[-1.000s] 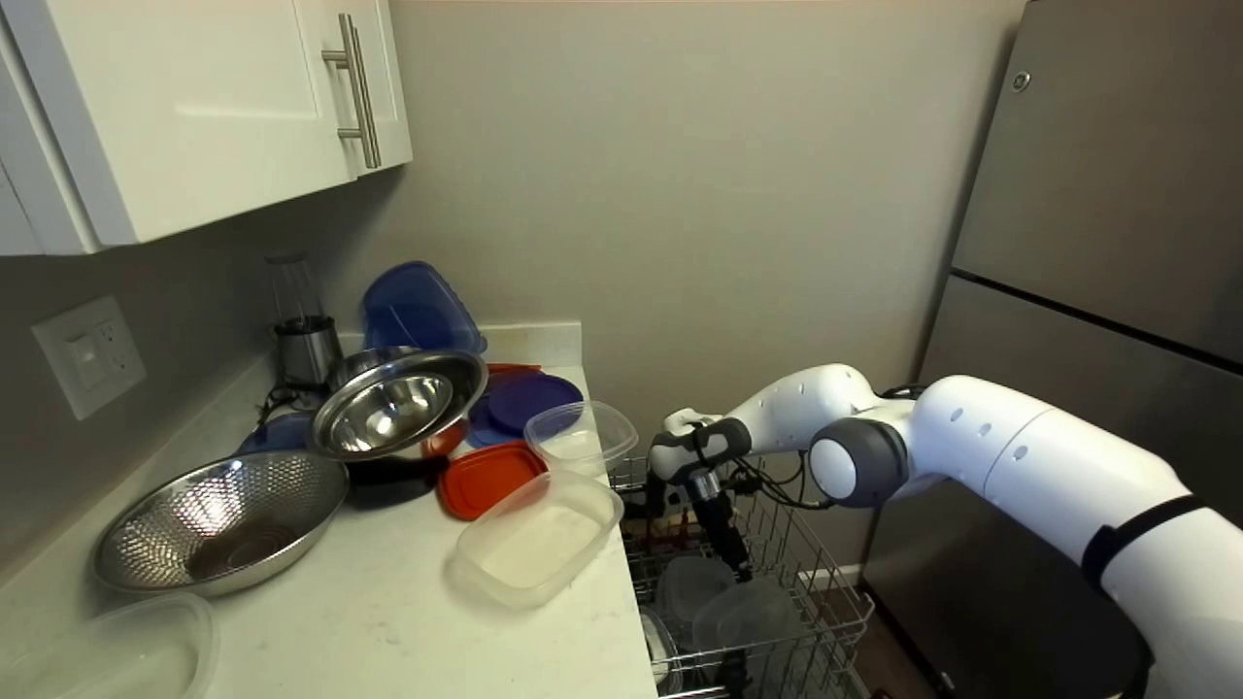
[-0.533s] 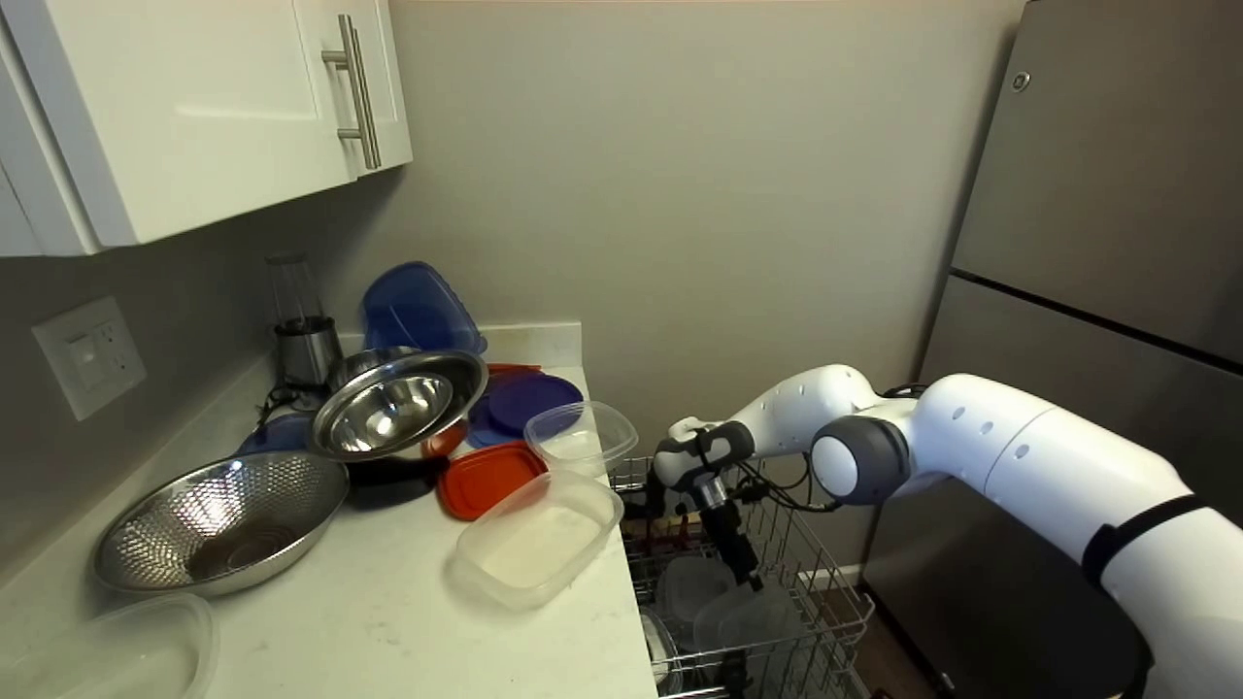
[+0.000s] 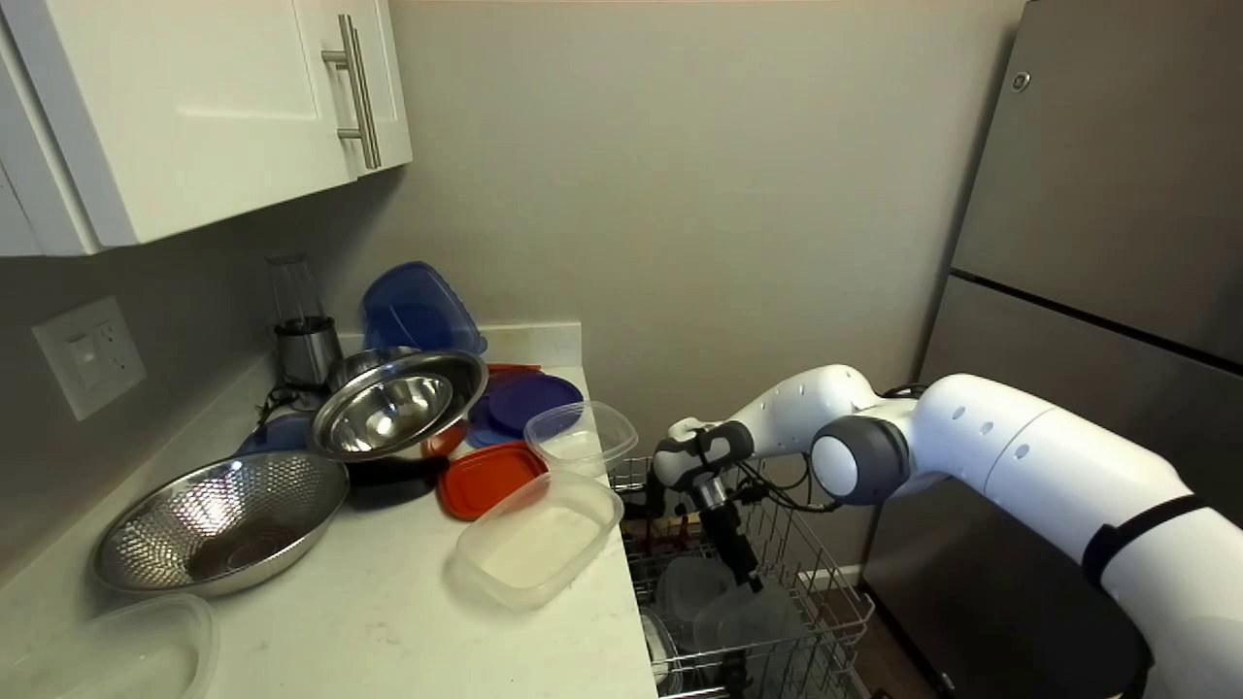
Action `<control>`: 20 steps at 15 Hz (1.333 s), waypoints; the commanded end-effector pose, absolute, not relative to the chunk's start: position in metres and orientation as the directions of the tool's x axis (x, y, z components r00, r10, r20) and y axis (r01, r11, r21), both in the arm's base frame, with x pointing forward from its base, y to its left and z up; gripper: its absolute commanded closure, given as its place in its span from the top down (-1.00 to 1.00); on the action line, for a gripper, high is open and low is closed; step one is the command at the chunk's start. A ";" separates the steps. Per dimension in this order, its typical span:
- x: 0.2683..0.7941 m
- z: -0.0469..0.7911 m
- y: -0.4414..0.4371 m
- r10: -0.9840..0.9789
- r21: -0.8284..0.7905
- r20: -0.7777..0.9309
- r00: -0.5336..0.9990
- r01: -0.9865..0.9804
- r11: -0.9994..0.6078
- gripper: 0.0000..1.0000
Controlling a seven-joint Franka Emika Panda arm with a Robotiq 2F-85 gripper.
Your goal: Take the plastic bowl out of the dish washing rack
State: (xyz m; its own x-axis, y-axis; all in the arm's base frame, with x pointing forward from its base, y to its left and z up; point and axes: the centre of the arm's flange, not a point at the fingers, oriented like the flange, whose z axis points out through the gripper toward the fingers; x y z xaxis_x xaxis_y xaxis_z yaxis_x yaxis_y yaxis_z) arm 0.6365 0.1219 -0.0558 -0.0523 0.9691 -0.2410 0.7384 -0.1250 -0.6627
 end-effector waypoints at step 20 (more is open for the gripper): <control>0.623 -0.053 0.157 0.986 -0.856 -0.165 -0.001 0.496 -0.143 1.00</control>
